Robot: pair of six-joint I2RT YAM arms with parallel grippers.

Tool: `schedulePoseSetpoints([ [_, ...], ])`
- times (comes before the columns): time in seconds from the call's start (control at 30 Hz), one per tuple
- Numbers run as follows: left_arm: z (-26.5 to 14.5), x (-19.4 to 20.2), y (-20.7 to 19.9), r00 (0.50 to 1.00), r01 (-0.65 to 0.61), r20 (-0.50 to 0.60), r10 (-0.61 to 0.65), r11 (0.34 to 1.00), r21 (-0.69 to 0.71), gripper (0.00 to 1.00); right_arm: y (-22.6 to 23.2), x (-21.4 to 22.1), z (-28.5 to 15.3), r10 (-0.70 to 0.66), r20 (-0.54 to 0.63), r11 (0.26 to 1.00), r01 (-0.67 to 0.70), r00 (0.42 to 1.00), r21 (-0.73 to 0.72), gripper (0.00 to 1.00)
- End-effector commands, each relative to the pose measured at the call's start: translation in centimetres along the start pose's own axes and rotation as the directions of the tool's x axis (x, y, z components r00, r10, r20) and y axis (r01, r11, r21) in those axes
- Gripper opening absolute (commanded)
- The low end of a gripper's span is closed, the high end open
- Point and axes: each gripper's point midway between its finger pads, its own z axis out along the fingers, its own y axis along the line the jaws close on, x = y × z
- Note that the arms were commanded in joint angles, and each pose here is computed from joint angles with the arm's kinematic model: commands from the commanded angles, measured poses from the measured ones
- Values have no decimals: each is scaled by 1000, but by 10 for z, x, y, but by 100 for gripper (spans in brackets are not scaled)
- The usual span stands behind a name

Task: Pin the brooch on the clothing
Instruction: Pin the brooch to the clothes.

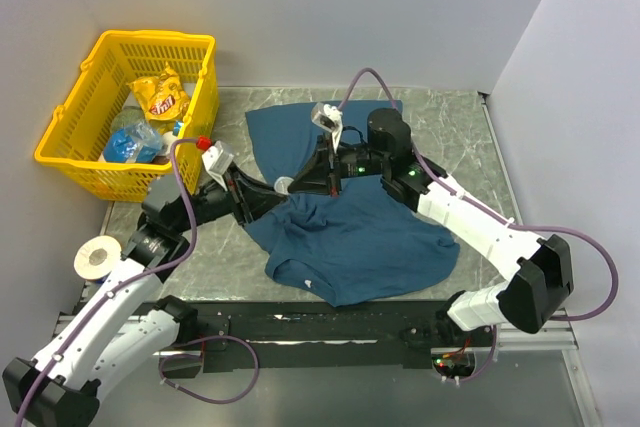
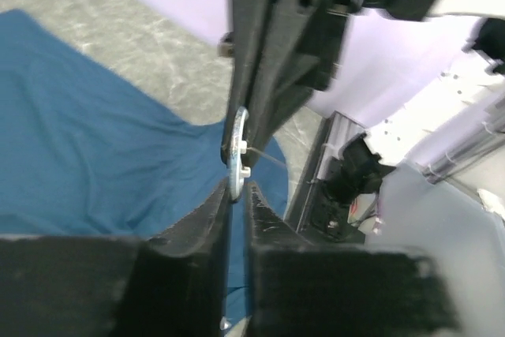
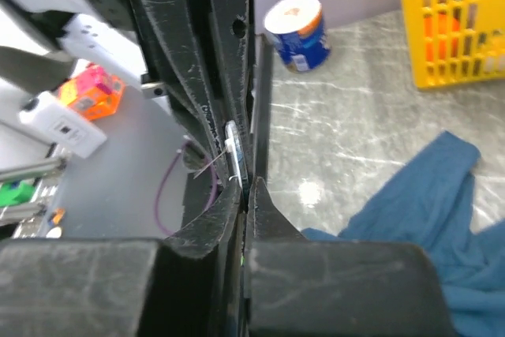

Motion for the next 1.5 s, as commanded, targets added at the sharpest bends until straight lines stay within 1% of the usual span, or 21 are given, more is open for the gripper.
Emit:
schedulePoseSetpoints([
  [0.0,0,-25,18,1000,-1,29,5,988,-156,54,-42,-24,-18,-147,4,937,138,989,321,0],
  [0.1,0,-34,27,1000,2,17,3,974,-228,76,-68,-34,-41,-265,-37,821,245,964,516,0],
  [0.27,-2,-54,27,998,48,59,-33,960,-275,89,-82,-41,-62,-421,-120,645,390,899,657,0],
  [0.3,0,-63,27,997,51,66,-33,957,-285,91,-88,-43,-69,-432,-151,584,403,889,705,0],
  [0.37,3,-66,27,996,88,53,-76,953,-289,91,-85,-45,-61,-490,-207,519,474,847,711,0],
  [0.47,17,-87,25,991,137,47,-129,951,-277,91,-84,-51,-59,-557,-286,369,540,780,756,0],
  [0.5,19,-90,27,988,155,52,-146,946,-284,91,-89,-45,-65,-547,-331,294,547,769,784,0],
  [0.53,20,-92,27,984,180,52,-173,941,-288,91,-86,-60,-67,-601,-348,210,563,720,800,0],
  [0.57,23,-99,29,982,191,56,-183,938,-290,91,-77,-60,-59,-624,-364,177,580,691,795,0],
  [0.6,23,-103,29,979,202,64,-191,936,-289,91,-82,-53,-68,-604,-416,95,579,680,810,0],
  [0.63,23,-106,32,974,226,77,-212,929,-293,91,-75,-70,-72,-653,-444,-15,575,614,818,0],
  [0.7,23,-112,33,970,244,83,-229,927,-285,90,-66,-69,-72,-672,-496,-134,568,550,812,0],
  [0.73,21,-114,37,965,264,91,-248,919,-294,90,-69,-67,-75,-628,-616,-264,614,476,744,0],
  [0.77,22,-115,36,963,268,83,-255,923,-276,89,-52,-88,-88,-678,-567,-335,490,468,805,0],
  [0.8,23,-114,37,961,277,79,-265,921,-273,88,-45,-89,-87,-679,-591,-385,473,436,792,0],
  [0.83,22,-115,38,957,289,82,-277,918,-270,88,-48,-84,-79,-615,-706,-499,520,351,693,0],
  [0.87,24,-114,39,956,294,71,-286,919,-261,86,-30,-97,-95,-649,-674,-557,384,353,737,0],
  [0.93,26,-112,41,952,304,62,-298,916,-260,85,-40,-90,-71,-548,-792,-643,471,268,604,0],
  [1.07,28,-112,47,952,305,57,-301,915,-265,81,-29,-95,-66,-602,-750,-610,447,275,654,0],
  [1.3,27,-96,67,942,318,16,-335,878,-356,74,-22,-100,-65,-591,-769,-634,448,245,630,0],
  [1.47,29,-84,80,934,328,-3,-357,863,-384,63,-21,-100,-61,-585,-774,-638,453,241,623,0],
])
